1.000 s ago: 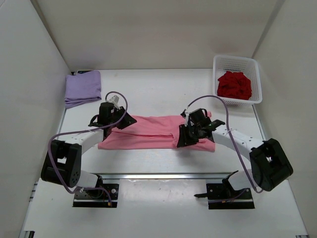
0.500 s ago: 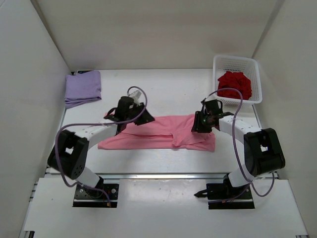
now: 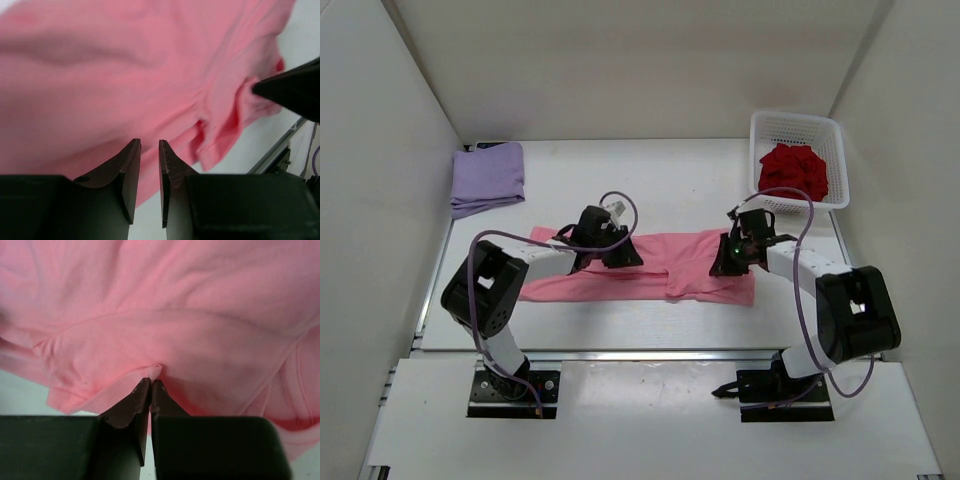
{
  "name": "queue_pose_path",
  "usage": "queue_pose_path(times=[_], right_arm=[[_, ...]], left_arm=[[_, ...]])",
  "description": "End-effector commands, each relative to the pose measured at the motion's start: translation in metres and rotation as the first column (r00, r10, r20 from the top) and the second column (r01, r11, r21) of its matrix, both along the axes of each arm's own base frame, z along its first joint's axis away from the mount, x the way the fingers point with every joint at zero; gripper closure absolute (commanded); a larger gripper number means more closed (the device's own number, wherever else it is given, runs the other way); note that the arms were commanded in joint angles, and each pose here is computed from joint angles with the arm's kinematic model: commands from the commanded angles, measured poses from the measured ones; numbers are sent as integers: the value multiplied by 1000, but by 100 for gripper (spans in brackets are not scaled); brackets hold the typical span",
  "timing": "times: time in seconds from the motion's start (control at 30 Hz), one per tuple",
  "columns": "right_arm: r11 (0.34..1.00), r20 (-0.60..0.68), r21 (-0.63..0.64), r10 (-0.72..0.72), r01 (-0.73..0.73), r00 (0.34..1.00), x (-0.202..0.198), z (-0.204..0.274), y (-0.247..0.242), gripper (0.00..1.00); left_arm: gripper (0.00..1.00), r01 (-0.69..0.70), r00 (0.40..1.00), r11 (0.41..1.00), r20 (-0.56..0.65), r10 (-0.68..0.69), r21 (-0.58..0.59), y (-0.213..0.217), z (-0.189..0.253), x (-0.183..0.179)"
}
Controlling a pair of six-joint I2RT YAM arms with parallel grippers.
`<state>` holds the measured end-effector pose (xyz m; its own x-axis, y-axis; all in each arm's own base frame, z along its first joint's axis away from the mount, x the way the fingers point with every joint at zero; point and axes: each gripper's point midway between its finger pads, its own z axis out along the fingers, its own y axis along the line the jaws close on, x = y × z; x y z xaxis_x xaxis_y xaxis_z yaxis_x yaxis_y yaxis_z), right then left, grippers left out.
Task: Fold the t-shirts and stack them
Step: Fold the other side of the tshirt into a rectangle
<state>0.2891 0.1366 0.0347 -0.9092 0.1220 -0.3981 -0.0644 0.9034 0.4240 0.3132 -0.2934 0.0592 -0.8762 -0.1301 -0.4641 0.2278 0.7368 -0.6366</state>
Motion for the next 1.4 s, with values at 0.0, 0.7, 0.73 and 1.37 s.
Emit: queue_pose_path(times=[0.0, 0.7, 0.73, 1.37], right_arm=[[999, 49, 38, 12, -14, 999, -13, 20, 2, 100], [915, 308, 252, -384, 314, 871, 81, 68, -76, 68], [907, 338, 244, -410, 342, 847, 91, 71, -85, 68], [890, 225, 305, -413, 339, 883, 112, 27, -81, 75]], left_arm=[[68, 6, 1000, 998, 30, -4, -61, 10, 18, -9], [67, 157, 987, 985, 31, -160, 69, 10, 3, -59], [67, 181, 983, 981, 21, -183, 62, 6, 2, -65], [69, 94, 995, 990, 5, -95, 106, 24, -23, -60]])
